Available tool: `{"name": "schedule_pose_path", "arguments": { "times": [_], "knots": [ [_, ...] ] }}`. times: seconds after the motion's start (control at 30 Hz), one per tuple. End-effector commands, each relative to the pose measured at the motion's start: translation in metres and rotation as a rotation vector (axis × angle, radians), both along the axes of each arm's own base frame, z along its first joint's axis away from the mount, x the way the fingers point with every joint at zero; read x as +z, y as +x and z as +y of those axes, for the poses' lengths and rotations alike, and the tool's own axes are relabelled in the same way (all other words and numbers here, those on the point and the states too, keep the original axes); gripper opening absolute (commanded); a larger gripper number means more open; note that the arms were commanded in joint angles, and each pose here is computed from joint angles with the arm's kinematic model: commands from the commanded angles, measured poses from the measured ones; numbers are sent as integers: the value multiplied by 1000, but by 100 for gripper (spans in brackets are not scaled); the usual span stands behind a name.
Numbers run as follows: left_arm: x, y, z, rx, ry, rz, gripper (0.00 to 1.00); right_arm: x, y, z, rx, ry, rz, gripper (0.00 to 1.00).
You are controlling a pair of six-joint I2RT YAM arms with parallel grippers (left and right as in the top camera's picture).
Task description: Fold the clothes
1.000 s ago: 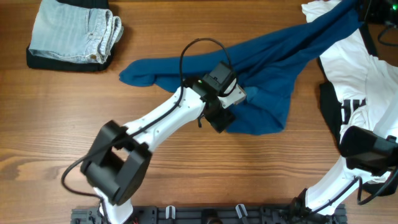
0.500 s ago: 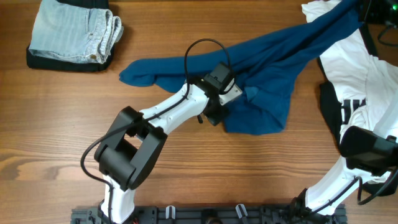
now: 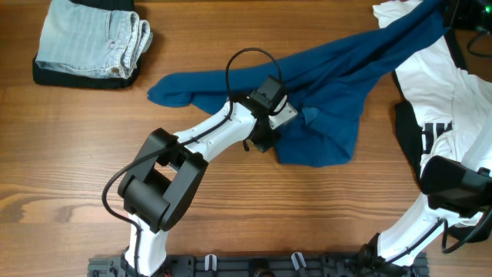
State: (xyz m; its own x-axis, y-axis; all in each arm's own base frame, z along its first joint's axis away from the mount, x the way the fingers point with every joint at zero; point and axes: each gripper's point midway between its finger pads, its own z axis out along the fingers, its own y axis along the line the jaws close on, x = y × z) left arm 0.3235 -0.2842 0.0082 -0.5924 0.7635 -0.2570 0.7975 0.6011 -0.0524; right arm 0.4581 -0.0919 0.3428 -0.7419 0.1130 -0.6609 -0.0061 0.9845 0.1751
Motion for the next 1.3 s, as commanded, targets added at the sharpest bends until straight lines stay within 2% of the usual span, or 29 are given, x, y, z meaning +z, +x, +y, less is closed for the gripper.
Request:
{"name": "schedule_pose_path", "arguments": {
  "times": [0.0, 0.23, 0.47, 0.53, 0.6, 0.63, 0.73, 0.8, 0.87, 0.93, 1.03, 1.13, 1.27],
  "knots": [
    [-3, -4, -1, -15, 0, 28, 44, -4, 1, -4, 5, -17, 8, 5],
    [-12, -7, 1, -16, 10, 41, 42, -4, 1, -4, 5, -17, 9, 5],
    [-18, -8, 0, -19, 25, 40, 32, -5, 0, -3, 4, -16, 12, 5],
    [-24, -8, 2, -19, 42, 45, 24, -5, 0, -3, 5, -16, 12, 5],
    [-25, -8, 2, -21, 45, 41, 7, -5, 0, -3, 5, -17, 12, 5],
    [-25, -6, 3, -7, 54, 29, 4, -5, 0, -3, 4, -16, 12, 5],
    [-18, 12, 13, 110, 107, -41, 4, -5, 0, -3, 5, -15, 15, 5],
    [8, 36, 29, 217, 150, -129, 4, -5, 0, -3, 4, -15, 14, 5],
    [58, 62, 49, 338, 150, -207, 4, -5, 0, -3, 3, -14, 15, 5],
    [101, 79, 63, 427, 102, -250, 4, -6, -1, -3, 3, -13, 16, 5],
    [190, 112, 108, 624, -33, -364, 4, -6, -2, -3, 3, -11, 23, 5],
    [268, 130, 169, 796, -150, -513, 4, -8, -3, -2, 2, -7, 32, 4],
    [327, 133, 228, 922, -232, -672, 4, -8, -4, -2, -16, 11, 37, 4]
  ]
}}
